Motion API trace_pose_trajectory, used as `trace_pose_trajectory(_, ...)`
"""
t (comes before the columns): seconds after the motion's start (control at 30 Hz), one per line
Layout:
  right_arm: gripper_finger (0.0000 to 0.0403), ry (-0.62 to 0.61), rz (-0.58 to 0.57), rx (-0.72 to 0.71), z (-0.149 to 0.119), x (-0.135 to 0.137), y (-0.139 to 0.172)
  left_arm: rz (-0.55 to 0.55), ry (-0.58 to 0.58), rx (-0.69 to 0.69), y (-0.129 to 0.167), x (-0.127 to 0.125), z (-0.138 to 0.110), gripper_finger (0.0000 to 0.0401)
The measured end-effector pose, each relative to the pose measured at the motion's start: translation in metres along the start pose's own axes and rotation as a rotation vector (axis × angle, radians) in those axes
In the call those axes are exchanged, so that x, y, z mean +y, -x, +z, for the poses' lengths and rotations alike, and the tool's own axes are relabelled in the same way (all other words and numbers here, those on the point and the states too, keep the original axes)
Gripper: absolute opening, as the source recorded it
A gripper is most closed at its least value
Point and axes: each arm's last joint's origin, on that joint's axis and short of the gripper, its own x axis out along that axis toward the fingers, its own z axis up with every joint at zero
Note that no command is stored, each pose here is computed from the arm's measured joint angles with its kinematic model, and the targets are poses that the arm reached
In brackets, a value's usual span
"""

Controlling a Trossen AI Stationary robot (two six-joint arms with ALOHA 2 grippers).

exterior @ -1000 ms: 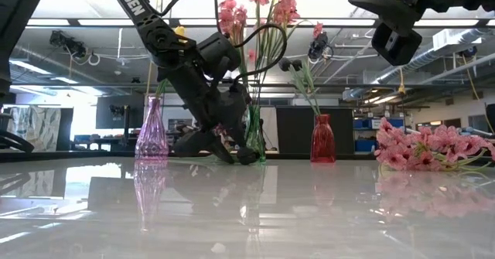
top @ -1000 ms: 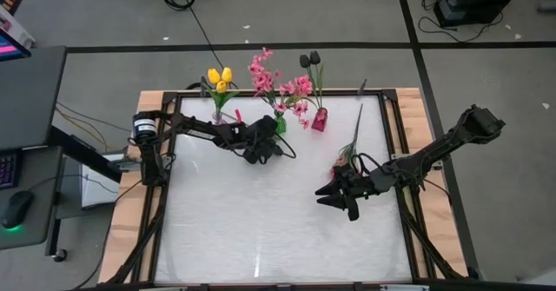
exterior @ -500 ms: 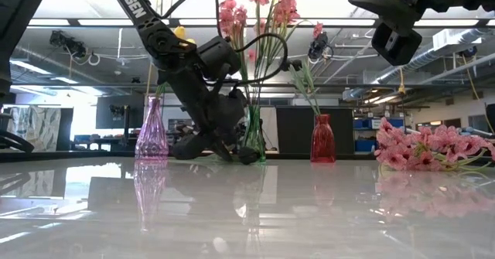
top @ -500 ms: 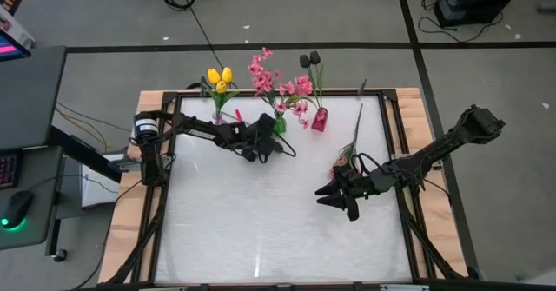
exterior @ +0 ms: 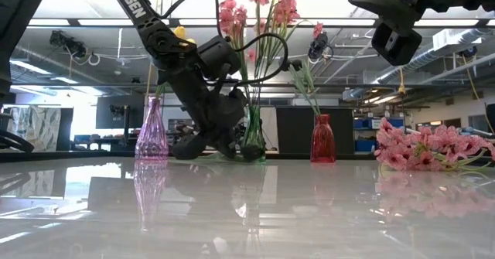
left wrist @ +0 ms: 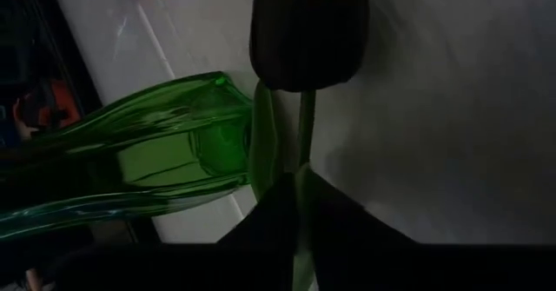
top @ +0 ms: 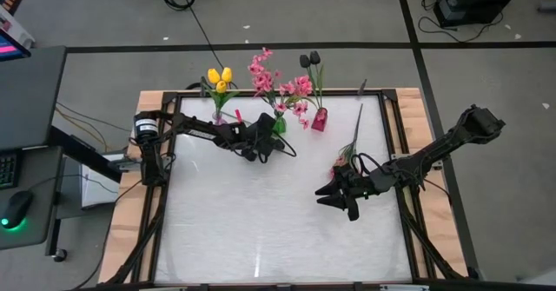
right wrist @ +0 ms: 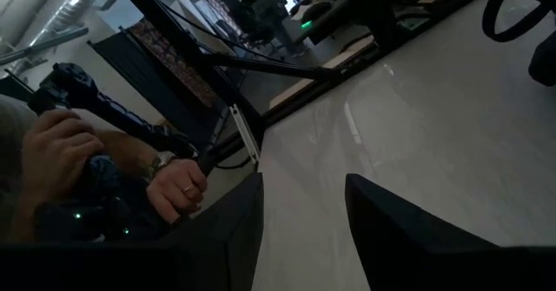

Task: Sort flowers into vase by color
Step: Put the black flower into the red vase

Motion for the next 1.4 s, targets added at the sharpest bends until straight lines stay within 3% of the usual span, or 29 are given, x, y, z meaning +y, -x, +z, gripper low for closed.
trace_pose_trajectory(0.8, 0.0172, 0.000, 0.000, 0.000, 0.000, 0.000, 0.000, 0.021, 0.036, -0.006, 0.006, 0.000, 0.008, 0.0017)
trace_pose_trajectory(1.27, 0.0172, -0.004, 0.011, -0.013, 0.001, 0.001, 0.000, 0.106, 0.098, -0.094, 0.047, 0.022, 0.032, 0.0017)
trace_pose_trajectory(1.4, 0.0172, -0.005, 0.013, -0.016, 0.002, 0.001, 0.000, 0.124, 0.173, -0.128, 0.063, 0.031, 0.040, 0.0017)
